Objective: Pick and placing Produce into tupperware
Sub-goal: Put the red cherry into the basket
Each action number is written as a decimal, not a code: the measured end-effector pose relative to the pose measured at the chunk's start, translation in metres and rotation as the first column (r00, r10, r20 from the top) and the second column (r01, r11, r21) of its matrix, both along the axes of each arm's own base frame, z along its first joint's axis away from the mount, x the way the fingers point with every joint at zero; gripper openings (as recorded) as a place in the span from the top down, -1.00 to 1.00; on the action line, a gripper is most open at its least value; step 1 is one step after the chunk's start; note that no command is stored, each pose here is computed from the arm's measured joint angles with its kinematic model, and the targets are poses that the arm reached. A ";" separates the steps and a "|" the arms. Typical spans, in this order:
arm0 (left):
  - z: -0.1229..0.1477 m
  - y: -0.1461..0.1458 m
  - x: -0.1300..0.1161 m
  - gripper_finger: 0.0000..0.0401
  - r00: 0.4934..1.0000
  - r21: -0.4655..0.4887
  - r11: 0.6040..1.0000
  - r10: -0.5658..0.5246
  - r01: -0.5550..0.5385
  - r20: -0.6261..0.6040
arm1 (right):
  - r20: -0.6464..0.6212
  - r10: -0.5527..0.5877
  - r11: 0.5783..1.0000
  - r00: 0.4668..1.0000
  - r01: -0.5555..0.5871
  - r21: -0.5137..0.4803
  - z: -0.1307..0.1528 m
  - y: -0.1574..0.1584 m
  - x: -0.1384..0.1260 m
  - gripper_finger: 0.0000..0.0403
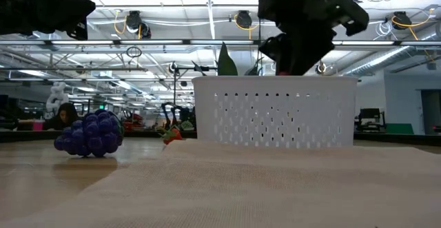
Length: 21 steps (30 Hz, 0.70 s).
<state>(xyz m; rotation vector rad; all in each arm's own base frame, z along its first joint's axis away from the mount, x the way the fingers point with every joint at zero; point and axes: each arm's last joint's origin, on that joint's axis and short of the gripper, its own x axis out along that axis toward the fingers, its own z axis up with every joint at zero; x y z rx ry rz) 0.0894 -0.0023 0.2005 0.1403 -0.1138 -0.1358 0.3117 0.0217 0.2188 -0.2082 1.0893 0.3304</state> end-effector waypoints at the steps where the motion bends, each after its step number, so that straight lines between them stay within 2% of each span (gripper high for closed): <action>1: 0.000 0.000 0.000 0.86 1.000 0.000 1.000 0.000 0.000 -0.001 | -0.009 0.013 1.000 1.000 -0.013 -0.005 -0.003 0.001 0.001 0.52; 10: 0.000 0.000 0.000 0.86 1.000 0.000 1.000 0.000 0.000 0.000 | -0.090 0.014 1.000 0.996 -0.015 -0.012 -0.033 0.000 0.013 0.52; 21: 0.000 0.000 0.000 0.86 1.000 0.000 1.000 0.000 0.000 -0.001 | -0.128 0.008 1.000 0.992 -0.009 -0.012 -0.050 0.000 0.019 0.52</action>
